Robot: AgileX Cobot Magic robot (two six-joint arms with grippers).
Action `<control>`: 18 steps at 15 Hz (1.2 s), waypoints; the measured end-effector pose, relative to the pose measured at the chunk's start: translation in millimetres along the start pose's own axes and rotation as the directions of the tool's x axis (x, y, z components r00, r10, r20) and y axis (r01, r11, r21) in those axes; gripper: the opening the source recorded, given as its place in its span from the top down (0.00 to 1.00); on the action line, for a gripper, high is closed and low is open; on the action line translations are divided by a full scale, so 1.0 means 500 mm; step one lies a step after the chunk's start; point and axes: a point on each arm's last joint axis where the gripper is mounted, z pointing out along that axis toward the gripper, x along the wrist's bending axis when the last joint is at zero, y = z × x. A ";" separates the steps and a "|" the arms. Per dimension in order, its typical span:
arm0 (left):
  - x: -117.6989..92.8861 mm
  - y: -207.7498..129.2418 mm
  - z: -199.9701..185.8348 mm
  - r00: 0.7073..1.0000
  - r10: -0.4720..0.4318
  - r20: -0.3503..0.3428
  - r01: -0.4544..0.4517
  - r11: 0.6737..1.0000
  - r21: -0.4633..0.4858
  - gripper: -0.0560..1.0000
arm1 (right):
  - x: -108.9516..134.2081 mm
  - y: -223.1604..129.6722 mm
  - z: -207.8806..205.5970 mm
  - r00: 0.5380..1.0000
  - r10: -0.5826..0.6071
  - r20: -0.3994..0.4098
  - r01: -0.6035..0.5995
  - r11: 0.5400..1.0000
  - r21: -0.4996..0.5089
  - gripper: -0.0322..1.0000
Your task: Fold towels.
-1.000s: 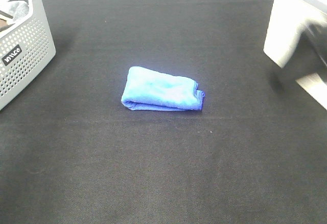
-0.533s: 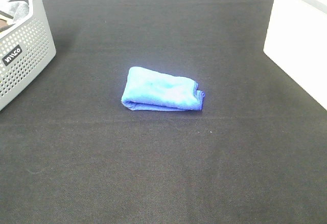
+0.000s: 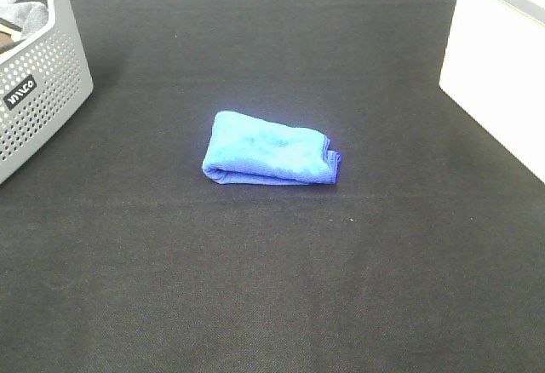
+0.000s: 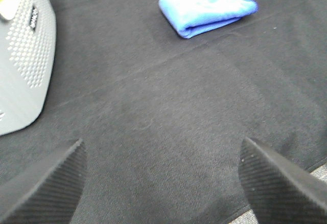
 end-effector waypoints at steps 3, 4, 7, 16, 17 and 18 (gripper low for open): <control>0.000 0.001 0.001 1.000 0.009 0.004 -0.009 1.000 -0.004 0.21 | -0.001 0.000 0.000 1.000 0.000 0.003 0.000 1.000 0.000 0.04; 0.000 0.001 0.001 1.000 0.009 0.004 -0.009 1.000 -0.004 0.21 | -0.001 0.000 0.000 1.000 0.000 0.003 0.000 1.000 0.000 0.04; 0.000 0.001 0.001 1.000 0.009 0.004 -0.009 1.000 -0.003 0.21 | -0.001 0.000 0.000 1.000 0.000 0.003 0.000 1.000 0.000 0.04; -0.002 0.003 0.001 0.974 -0.098 -0.202 0.095 0.995 -0.028 0.21 | -0.002 -0.010 -0.016 0.989 0.083 0.125 -0.075 0.995 -0.068 0.04; -0.004 0.002 -0.001 0.970 -0.105 -0.219 0.098 0.994 -0.041 0.21 | -0.001 -0.015 -0.024 0.982 0.103 0.158 -0.088 0.991 -0.101 0.04; -0.004 0.002 -0.001 0.968 -0.108 -0.225 0.101 0.994 -0.043 0.21 | 0.002 -0.020 -0.031 0.975 0.120 0.186 -0.096 0.987 -0.132 0.04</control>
